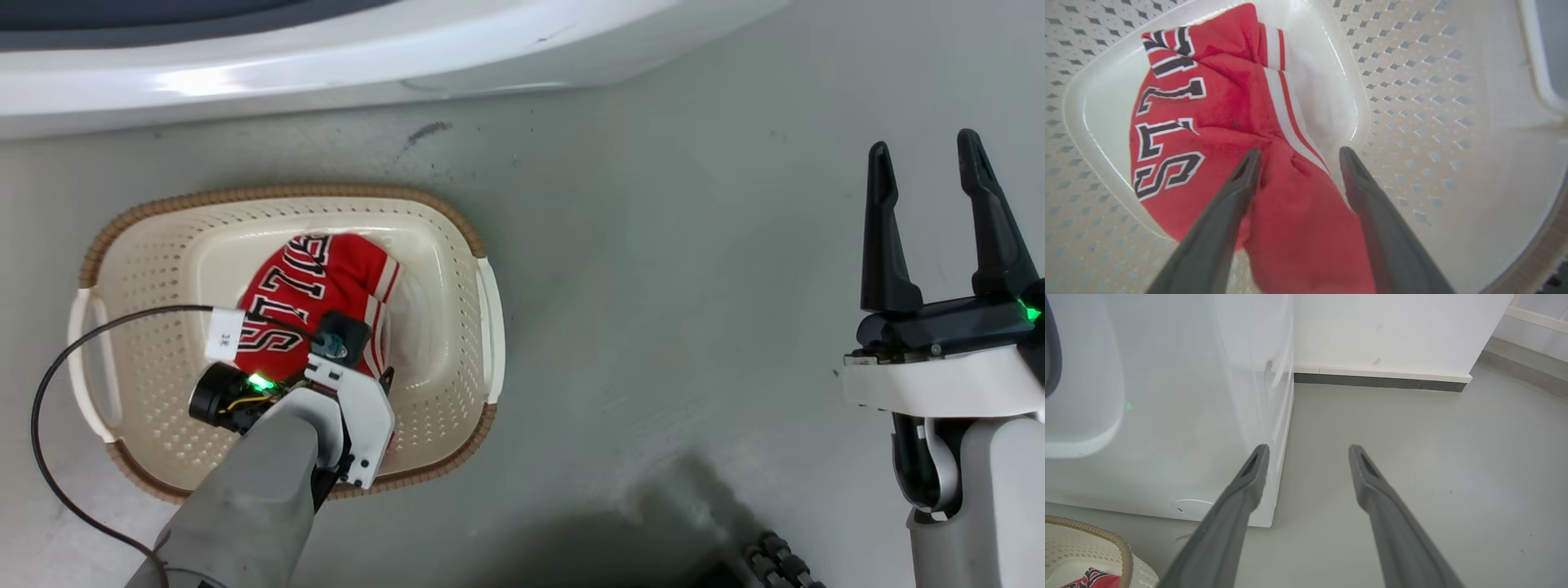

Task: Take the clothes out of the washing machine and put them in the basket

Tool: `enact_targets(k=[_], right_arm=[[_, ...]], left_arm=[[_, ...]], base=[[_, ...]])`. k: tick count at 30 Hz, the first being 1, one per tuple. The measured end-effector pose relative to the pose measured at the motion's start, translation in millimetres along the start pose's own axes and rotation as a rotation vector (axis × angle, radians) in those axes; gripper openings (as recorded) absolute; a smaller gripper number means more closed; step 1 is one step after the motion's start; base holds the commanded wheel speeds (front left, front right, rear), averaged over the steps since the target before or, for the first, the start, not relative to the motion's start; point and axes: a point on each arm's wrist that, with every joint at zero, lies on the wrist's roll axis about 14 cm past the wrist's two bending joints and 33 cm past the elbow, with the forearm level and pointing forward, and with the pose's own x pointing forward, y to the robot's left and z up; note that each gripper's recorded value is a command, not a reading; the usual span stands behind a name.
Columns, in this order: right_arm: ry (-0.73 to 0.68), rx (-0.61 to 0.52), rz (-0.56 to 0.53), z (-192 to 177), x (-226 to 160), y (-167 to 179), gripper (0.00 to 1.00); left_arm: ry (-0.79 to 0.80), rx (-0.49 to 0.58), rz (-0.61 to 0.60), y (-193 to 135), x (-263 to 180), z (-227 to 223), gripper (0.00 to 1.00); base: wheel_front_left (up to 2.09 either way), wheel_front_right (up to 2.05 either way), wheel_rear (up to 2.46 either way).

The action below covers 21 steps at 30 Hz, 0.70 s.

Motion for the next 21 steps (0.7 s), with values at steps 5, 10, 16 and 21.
enact_targets(k=[5,10,16,21], right_arm=[[-0.038,0.003,0.013,17,-2,5,1.0],[-0.066,0.003,0.018,34,-13,7,1.0],[-0.113,0.008,0.043,61,-35,18,1.0],[-0.152,0.012,0.068,79,-49,27,1.0]], left_arm=[[-0.063,0.007,0.015,1,-17,8,1.0],[-0.154,0.001,0.035,-2,-40,21,1.0],[-0.284,-0.039,0.096,0,-83,41,1.0],[-0.439,-0.071,0.163,10,-118,71,1.0]], base=[[0.0,0.0,0.0],[0.0,0.0,0.0],[0.0,0.0,0.0],[0.0,0.0,0.0]])
